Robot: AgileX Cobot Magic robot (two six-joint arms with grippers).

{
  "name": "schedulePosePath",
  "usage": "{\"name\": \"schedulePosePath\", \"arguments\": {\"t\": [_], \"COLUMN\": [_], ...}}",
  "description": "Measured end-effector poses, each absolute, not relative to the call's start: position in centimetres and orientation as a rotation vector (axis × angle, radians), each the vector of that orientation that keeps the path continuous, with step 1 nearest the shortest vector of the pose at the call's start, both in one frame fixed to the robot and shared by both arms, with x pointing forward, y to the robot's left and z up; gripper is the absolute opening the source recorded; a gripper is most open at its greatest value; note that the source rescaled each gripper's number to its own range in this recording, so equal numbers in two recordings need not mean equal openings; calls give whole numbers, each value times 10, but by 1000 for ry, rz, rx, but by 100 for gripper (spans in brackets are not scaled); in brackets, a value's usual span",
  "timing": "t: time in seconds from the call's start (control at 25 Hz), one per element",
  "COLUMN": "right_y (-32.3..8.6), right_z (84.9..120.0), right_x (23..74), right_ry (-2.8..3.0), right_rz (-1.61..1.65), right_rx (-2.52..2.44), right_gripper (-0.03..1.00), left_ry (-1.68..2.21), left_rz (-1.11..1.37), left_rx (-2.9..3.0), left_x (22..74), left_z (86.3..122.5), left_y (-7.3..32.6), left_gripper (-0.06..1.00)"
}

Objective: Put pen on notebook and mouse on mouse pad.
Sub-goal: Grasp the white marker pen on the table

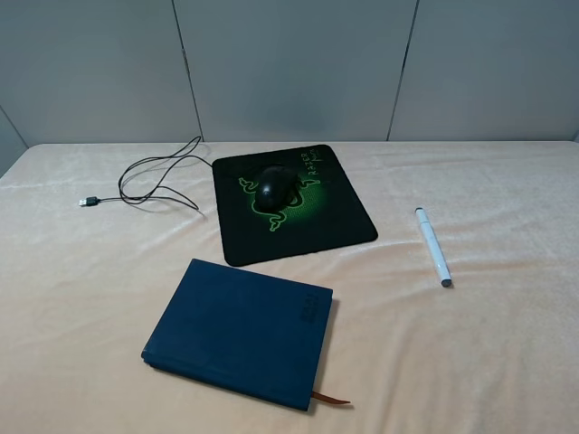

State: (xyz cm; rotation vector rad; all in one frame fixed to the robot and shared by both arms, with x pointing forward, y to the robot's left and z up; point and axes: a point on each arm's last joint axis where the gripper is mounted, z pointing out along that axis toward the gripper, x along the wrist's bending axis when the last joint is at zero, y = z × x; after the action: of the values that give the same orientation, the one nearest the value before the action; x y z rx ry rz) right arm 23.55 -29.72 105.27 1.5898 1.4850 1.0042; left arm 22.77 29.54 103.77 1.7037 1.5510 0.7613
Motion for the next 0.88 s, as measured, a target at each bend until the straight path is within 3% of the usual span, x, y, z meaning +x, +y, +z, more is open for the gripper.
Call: {"name": "schedulePosePath", "arguments": {"t": [0.44, 0.68, 0.88], "right_y": [-297, -298, -299], "right_z": [1070, 1107, 1116], "right_x": [250, 310, 371], "right_ry": [1522, 1599, 1775], "right_rz": [967, 889, 735], "right_rx": [1631, 1697, 1690], "right_gripper": [100, 100, 100], "left_ry": [1551, 1551, 1551], "left_rz": [763, 763, 763], "left_rx": [1703, 1703, 1703], "left_x": [228, 228, 228], "left_z": [1038, 1038, 1038], "left_y": [295, 295, 295], "left_gripper": [100, 100, 100]}}
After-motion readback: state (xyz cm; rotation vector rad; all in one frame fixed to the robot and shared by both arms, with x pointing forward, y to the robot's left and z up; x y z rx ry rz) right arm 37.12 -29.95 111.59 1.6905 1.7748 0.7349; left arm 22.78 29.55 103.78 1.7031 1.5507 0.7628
